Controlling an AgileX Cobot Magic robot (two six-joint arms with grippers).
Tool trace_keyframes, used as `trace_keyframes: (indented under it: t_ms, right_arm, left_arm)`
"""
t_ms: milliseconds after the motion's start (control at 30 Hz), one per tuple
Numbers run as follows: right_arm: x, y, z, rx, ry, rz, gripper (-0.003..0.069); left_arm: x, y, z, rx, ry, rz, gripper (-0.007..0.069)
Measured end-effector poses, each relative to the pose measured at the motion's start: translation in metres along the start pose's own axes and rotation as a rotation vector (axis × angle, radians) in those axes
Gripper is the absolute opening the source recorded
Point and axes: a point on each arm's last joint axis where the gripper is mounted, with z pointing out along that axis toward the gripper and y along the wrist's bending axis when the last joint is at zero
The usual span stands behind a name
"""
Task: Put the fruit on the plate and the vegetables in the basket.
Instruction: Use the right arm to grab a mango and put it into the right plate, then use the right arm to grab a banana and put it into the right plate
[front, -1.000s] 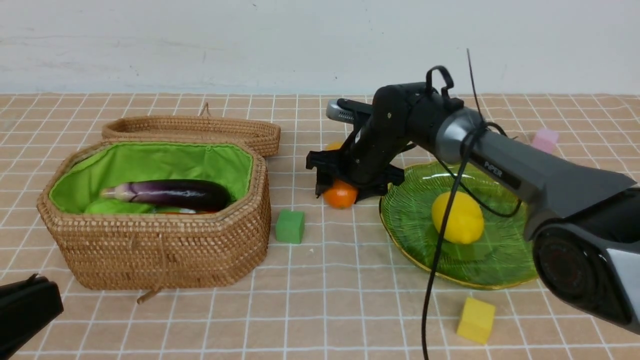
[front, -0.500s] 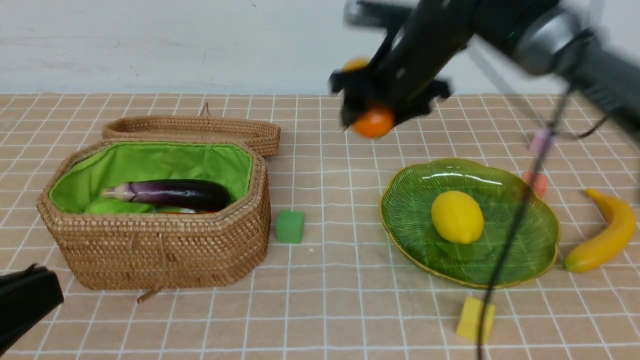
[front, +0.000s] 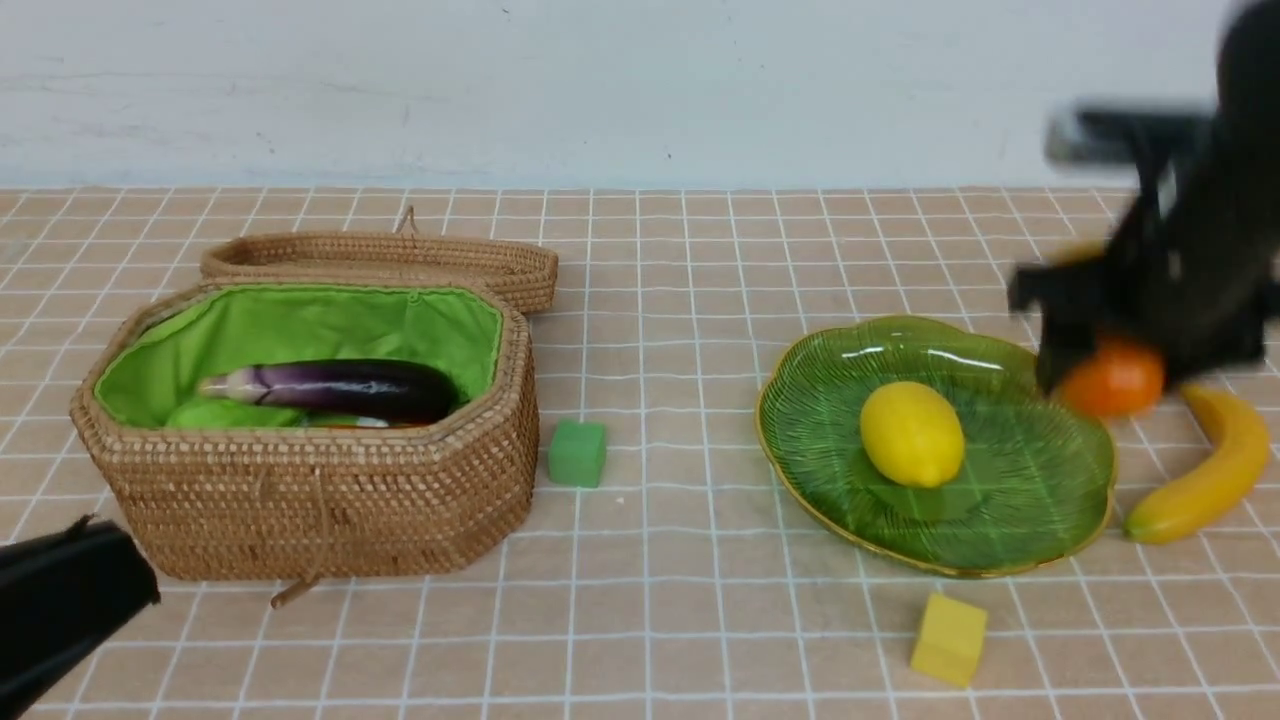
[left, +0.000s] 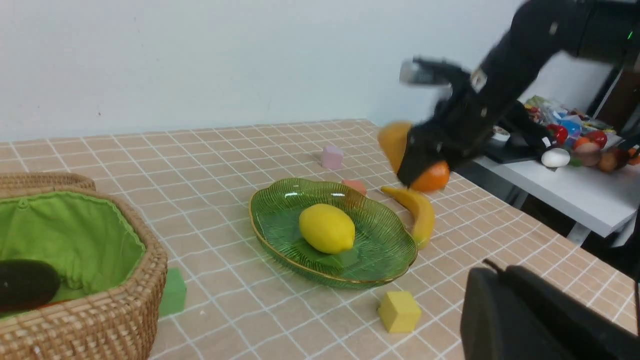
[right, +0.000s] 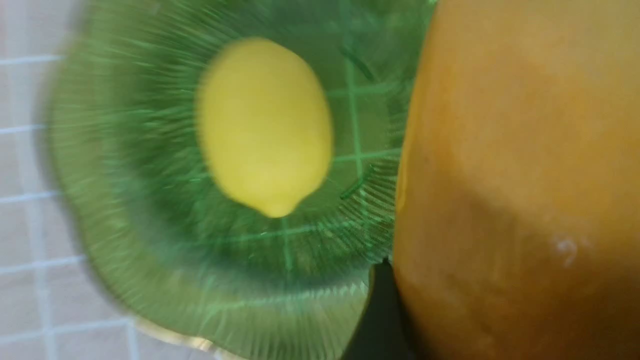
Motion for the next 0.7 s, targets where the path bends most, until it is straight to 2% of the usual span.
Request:
trace_keyframes:
  t_ms: [133,233,333,400,433,567,667,700]
  right_arm:
    - [0.008,-0.008,0.042,-0.059,-0.005,0.092,0.0547]
    - [0.005,-0.008,0.055,-0.066,-0.017,0.084,0.0553]
    - [0.004,-0.007,0.059,-0.065,-0.011,0.074,0.0609]
    - [0.002,-0.006,0.052,-0.063,0.010,0.070,0.0674]
    - [0.002,-0.006,0.049,-0.061,0.016,0.068,0.0679]
    - [0.000,-0.012,0.027,-0.029,0.000,0.058,0.0671]
    - [-0.006,-0.046,0.012,0.076,-0.026,0.163,0.0616]
    - [-0.006,-0.048,0.012,0.078,-0.026,0.176,0.0616]
  left_arm:
    - [0.001,0.000,0.000,0.005,0.010,-0.005,0.0003]
    - [0.001,-0.001,0.000,0.006,0.012,-0.009,0.0003]
    - [0.001,0.000,0.000,0.005,0.014,-0.009,0.0003]
    - [0.002,0.000,0.000,0.005,0.017,-0.012,0.0003]
    - [0.002,0.000,0.000,0.004,0.018,-0.012,0.0003]
    - [0.002,0.000,0.000,0.004,0.019,-0.011,0.0003]
    - [0.002,0.000,0.000,0.004,0.019,-0.010,0.0003]
    - [0.002,0.000,0.000,0.004,0.019,-0.010,0.0003]
